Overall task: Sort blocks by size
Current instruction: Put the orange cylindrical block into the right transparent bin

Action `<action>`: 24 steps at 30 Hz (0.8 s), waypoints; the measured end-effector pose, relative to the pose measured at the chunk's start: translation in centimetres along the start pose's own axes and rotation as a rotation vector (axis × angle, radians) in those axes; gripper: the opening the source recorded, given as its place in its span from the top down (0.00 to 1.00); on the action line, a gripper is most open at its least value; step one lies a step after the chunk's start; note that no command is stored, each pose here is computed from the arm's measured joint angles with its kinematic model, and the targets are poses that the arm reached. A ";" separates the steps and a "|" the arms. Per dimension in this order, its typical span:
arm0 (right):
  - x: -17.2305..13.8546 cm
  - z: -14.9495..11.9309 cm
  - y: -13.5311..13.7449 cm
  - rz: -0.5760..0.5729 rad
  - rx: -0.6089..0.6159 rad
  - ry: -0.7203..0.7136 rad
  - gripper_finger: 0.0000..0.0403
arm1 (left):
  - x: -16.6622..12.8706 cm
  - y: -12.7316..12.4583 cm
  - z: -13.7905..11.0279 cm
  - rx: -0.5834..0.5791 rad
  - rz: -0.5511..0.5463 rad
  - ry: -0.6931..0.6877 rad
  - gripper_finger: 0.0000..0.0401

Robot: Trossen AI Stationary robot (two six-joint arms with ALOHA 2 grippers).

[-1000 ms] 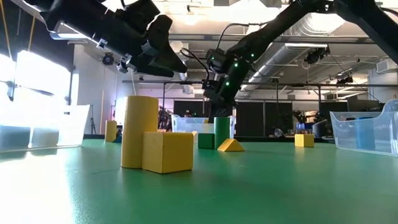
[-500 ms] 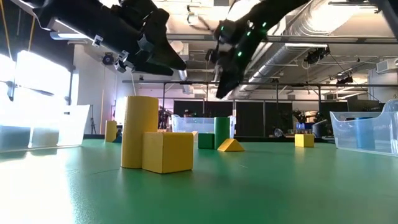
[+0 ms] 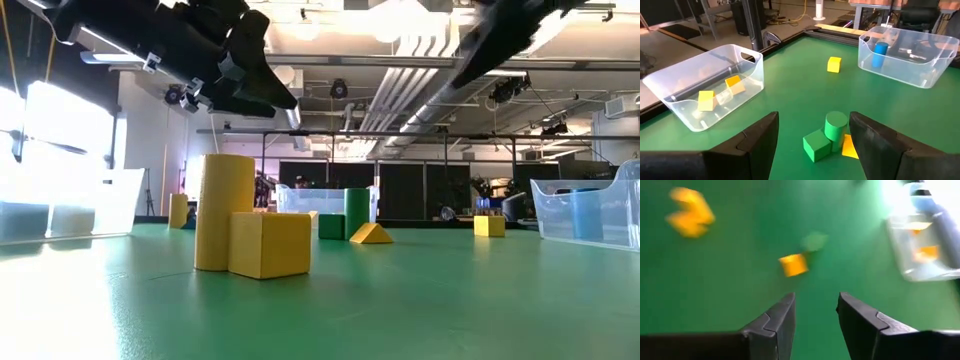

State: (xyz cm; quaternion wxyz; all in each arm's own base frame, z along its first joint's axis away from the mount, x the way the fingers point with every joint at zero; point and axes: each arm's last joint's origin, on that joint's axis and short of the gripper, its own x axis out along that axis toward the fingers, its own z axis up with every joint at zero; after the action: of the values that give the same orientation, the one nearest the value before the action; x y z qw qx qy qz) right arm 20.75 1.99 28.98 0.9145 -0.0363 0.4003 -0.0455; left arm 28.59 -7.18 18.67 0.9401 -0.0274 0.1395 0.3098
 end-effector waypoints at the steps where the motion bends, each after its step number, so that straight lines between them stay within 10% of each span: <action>1: -0.9 -0.5 0.8 0.032 0.025 -0.007 0.66 | 0.1 0.1 0.0 0.001 0.005 -0.001 0.43; 18: -7.3 -3.7 12.1 0.430 0.198 0.272 0.66 | 0.6 0.6 0.2 0.019 0.031 0.000 0.43; 24: -6.4 -4.6 13.4 0.382 0.285 0.414 0.66 | 0.6 0.6 0.2 0.028 0.031 0.000 0.43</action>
State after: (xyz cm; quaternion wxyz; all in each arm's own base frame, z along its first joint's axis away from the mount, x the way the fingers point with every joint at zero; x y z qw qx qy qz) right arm 13.78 15.93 29.18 0.8014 0.1782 0.5672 0.0652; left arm 28.79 -6.32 18.67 0.9355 -0.0122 0.1444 0.3224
